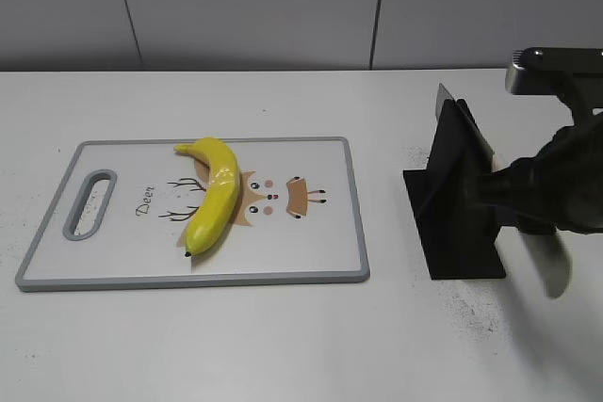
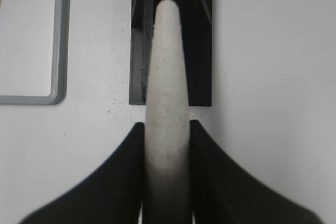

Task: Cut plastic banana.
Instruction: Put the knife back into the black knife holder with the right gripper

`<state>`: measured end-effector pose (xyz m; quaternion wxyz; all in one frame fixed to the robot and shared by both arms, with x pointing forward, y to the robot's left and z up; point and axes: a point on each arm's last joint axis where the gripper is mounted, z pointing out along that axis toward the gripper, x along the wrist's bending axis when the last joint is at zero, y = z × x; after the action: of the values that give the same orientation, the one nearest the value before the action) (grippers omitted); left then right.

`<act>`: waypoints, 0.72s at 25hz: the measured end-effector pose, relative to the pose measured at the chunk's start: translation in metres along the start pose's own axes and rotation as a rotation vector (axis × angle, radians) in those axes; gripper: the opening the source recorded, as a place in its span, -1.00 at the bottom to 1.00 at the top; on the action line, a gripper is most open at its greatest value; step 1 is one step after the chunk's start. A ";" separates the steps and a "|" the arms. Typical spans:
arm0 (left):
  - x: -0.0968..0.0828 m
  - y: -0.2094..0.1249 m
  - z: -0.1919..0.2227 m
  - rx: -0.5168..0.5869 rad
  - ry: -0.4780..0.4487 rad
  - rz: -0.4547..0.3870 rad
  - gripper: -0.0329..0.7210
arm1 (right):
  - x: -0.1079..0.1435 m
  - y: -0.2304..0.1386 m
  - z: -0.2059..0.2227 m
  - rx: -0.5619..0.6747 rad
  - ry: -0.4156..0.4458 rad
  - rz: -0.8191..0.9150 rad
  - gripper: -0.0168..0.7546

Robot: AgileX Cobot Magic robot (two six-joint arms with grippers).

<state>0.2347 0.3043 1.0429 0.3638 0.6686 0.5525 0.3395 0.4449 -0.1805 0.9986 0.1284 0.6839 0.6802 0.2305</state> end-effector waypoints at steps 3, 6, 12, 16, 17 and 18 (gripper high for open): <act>0.000 0.000 0.000 0.000 0.000 0.002 0.53 | 0.001 0.001 0.000 -0.014 0.013 -0.003 0.04; 0.000 0.000 0.000 0.000 0.000 0.002 0.53 | 0.002 0.004 -0.001 -0.024 0.018 -0.005 0.45; 0.000 0.000 0.000 0.000 0.000 0.002 0.52 | 0.015 0.033 -0.022 -0.108 0.048 -0.089 0.57; 0.000 0.000 0.000 0.000 0.000 0.002 0.52 | 0.023 0.056 -0.059 -0.187 0.082 -0.184 0.57; 0.000 0.000 0.000 0.000 0.000 0.002 0.52 | 0.023 0.060 -0.072 -0.200 0.089 -0.203 0.57; 0.000 0.000 0.000 0.000 0.000 0.002 0.52 | 0.023 0.061 -0.083 -0.204 0.095 -0.237 0.57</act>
<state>0.2347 0.3043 1.0429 0.3635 0.6692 0.5519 0.3399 0.4571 -0.1718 1.1033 0.1910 0.5707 0.7345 0.3137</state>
